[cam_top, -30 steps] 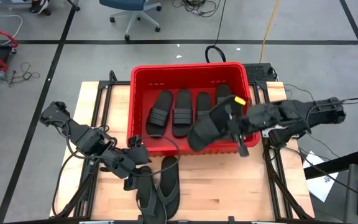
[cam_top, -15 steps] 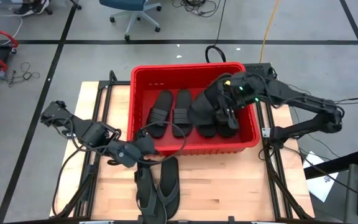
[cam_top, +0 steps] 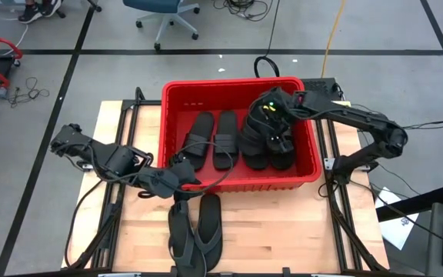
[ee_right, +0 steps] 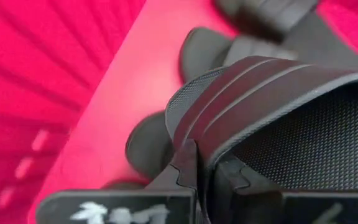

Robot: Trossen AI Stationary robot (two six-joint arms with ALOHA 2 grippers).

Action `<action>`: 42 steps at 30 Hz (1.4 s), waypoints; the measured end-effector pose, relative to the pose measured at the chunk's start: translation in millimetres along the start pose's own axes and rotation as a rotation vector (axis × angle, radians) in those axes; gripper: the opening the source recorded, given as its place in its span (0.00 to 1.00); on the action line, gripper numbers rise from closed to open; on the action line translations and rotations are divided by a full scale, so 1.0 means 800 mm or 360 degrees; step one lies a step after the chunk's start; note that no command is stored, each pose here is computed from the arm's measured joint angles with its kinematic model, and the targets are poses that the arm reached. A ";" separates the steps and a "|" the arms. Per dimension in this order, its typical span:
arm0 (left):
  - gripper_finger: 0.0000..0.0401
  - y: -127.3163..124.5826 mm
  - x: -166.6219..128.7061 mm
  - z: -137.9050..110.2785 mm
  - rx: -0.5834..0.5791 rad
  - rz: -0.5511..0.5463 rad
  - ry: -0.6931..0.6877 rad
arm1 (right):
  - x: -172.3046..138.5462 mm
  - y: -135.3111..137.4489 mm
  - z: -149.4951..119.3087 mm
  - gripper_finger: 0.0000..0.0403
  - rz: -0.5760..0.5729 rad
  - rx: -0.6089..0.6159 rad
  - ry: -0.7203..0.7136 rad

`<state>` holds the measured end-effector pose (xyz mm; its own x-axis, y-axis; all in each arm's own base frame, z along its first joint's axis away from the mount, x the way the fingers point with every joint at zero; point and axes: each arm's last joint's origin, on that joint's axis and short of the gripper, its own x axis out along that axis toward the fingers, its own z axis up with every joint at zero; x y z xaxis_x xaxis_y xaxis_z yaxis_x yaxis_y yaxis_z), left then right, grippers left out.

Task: Pick and place slides into bin
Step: Put the black slide into the red bin

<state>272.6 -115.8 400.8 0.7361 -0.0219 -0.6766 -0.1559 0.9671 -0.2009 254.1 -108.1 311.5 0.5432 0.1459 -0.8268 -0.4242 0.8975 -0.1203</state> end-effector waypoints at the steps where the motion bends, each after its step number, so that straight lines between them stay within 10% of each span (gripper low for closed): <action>1: 0.38 0.001 0.000 0.000 -0.0003 0.0001 0.0001 | 0.004 -0.001 -0.002 0.01 0.0030 -0.0043 0.0027; 12: 0.38 0.007 0.002 0.004 -0.0008 0.0021 -0.0002 | 0.021 0.006 -0.012 0.00 0.0371 -0.0154 0.0018; 42: 0.38 0.018 0.005 0.009 0.0025 0.0060 -0.0009 | 0.076 -0.037 -0.039 0.01 0.0329 -0.0460 0.0250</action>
<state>278.6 -100.3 400.5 0.7335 0.0160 -0.6795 -0.1733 0.9711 -0.1642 276.5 -138.7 247.6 0.3170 0.2258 -0.9211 -0.7118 0.6985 -0.0738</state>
